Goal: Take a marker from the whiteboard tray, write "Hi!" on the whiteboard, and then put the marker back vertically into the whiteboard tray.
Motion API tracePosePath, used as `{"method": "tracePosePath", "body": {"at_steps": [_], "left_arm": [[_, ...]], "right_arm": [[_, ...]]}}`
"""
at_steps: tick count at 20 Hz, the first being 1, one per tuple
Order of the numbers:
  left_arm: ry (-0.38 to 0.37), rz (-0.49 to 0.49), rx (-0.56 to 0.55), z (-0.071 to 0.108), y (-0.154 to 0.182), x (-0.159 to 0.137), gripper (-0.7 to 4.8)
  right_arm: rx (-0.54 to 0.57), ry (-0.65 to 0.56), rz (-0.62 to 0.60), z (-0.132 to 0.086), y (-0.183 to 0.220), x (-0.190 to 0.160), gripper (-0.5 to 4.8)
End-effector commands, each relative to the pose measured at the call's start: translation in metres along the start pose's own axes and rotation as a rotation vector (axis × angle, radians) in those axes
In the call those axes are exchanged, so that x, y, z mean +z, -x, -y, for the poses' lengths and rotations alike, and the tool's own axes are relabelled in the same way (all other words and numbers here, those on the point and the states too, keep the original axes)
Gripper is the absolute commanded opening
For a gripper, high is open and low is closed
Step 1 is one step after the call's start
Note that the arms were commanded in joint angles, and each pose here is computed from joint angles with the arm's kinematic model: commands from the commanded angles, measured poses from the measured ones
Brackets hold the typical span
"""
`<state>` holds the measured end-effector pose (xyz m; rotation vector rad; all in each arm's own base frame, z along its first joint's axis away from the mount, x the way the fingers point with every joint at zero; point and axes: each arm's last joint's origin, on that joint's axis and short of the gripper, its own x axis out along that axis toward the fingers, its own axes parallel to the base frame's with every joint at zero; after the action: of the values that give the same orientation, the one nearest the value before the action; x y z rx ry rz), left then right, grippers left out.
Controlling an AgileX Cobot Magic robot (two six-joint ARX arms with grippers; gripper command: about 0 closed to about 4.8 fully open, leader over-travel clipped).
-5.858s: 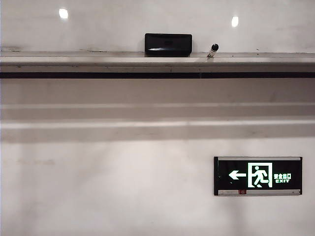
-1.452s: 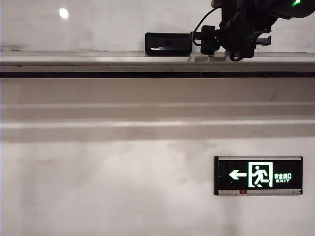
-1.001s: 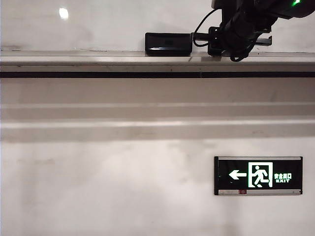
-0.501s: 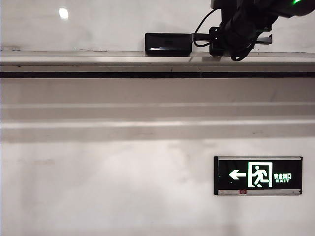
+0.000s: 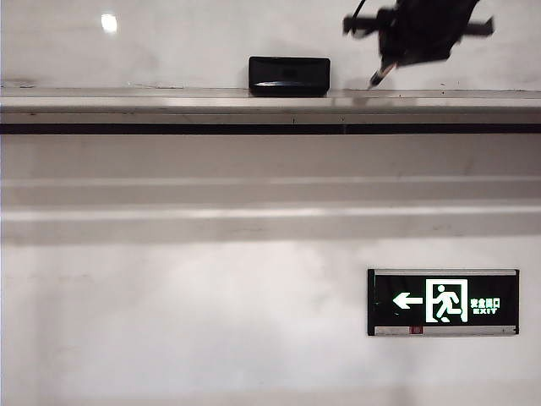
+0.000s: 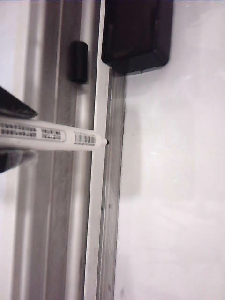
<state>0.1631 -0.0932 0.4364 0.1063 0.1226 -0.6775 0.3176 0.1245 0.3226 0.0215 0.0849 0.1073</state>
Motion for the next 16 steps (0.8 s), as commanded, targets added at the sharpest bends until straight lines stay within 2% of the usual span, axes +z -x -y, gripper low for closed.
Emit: {"method": "tracePosePath", "body": {"at_steps": [1,7,10,13,16], "left_arm": [[-0.009,0.028,-0.003,0.0,0.004,0.004,-0.06],[-0.03,0.141,0.007,0.001,0.013,0.016,-0.06],[-0.041,0.205,0.013,0.001,0.016,0.022,-0.05],[0.005,0.275,0.067,0.0,0.02,0.029,-0.06],[-0.004,0.33,0.067,0.0,0.023,0.034,-0.06]], "right_arm": [[-0.004,-0.002,0.016,0.006,0.022,0.02,-0.01],[0.011,-0.037,0.137,0.015,0.061,0.057,-0.01],[0.052,-0.053,0.207,0.016,0.069,0.067,-0.01],[0.089,-0.067,0.27,0.015,0.074,0.087,-0.01],[0.104,-0.078,0.323,0.016,0.083,0.117,-0.01]]}}
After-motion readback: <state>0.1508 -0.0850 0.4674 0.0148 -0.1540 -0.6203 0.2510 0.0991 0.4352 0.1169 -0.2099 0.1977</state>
